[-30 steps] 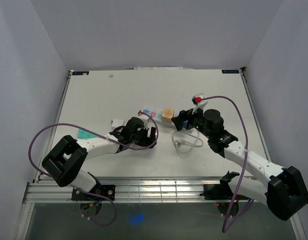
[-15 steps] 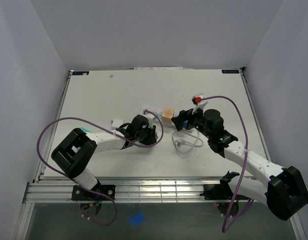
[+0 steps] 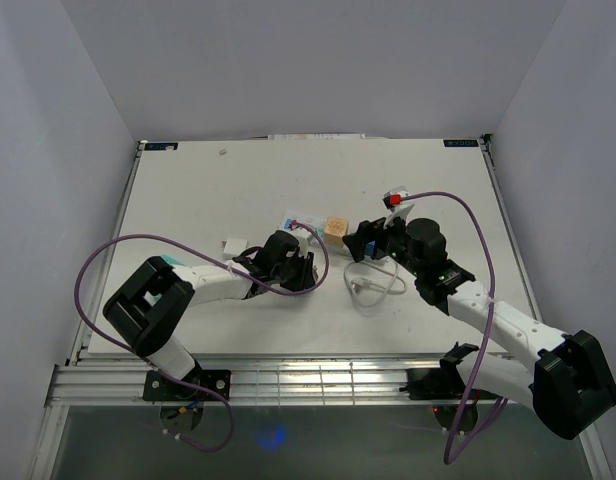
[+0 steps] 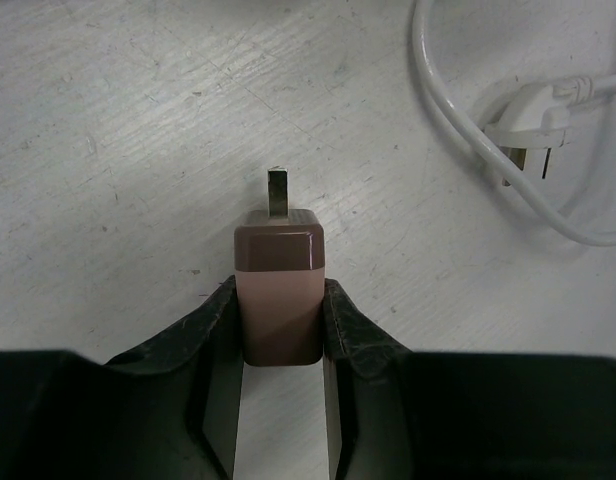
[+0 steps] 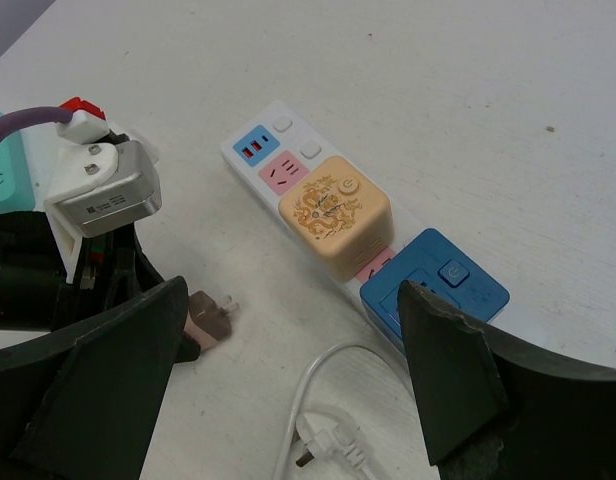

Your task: Insert the plug

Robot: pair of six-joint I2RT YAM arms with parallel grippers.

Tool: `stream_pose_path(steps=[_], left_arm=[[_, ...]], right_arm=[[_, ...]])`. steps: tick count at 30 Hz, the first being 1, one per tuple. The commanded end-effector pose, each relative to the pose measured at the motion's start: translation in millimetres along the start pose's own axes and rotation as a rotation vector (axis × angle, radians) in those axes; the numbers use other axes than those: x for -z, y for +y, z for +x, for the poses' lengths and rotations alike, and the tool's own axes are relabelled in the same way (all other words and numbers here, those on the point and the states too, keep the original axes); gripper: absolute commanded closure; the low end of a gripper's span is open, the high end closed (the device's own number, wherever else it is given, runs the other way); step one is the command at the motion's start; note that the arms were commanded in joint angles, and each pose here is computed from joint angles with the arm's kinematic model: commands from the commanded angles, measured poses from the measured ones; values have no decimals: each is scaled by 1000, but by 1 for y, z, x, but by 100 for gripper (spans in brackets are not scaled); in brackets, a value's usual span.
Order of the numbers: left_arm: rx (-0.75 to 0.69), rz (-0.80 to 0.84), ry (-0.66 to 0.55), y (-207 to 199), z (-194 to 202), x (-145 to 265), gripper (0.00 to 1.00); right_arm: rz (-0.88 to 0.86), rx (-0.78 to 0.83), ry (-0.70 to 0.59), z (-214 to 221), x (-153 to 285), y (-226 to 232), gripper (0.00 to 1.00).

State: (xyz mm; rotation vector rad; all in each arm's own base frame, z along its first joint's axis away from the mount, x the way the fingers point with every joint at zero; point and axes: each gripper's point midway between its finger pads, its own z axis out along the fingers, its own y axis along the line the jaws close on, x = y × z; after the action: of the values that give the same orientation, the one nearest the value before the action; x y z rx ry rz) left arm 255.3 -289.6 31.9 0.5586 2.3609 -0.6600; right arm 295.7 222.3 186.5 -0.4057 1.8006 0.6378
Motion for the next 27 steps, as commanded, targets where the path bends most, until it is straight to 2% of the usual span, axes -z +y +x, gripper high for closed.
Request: stream_pose_path(steps=[1, 3, 4, 5, 6, 14, 16, 20, 27], left_arm=[[37, 11, -62, -10, -21, 12, 100], [42, -8, -78, -11, -33, 18, 64], [38, -9, -91, -12, -38, 19, 51], [34, -11, -100, -12, -41, 20, 40], [29, -10, -103, -12, -41, 21, 38], [14, -39, -37, 0, -17, 9, 37], [15, -36, -36, -1, -17, 10, 33], [16, -26, -42, -3, -16, 11, 31], [-4, -29, 1, -7, -7, -1, 46]], right_arm=[[-14, 1, -51, -21, -2, 6, 10], [-13, 1, -53, -22, -1, 6, 10], [-13, 2, -55, -22, -1, 6, 10], [-12, 2, -55, -22, 0, 6, 10], [-12, 2, -56, -22, 0, 6, 10], [-18, 1, -61, -24, 1, 7, 10], [-16, 1, -62, -24, 1, 7, 10], [-13, 1, -62, -24, 2, 6, 10], [-6, 0, -64, -24, 2, 5, 10]])
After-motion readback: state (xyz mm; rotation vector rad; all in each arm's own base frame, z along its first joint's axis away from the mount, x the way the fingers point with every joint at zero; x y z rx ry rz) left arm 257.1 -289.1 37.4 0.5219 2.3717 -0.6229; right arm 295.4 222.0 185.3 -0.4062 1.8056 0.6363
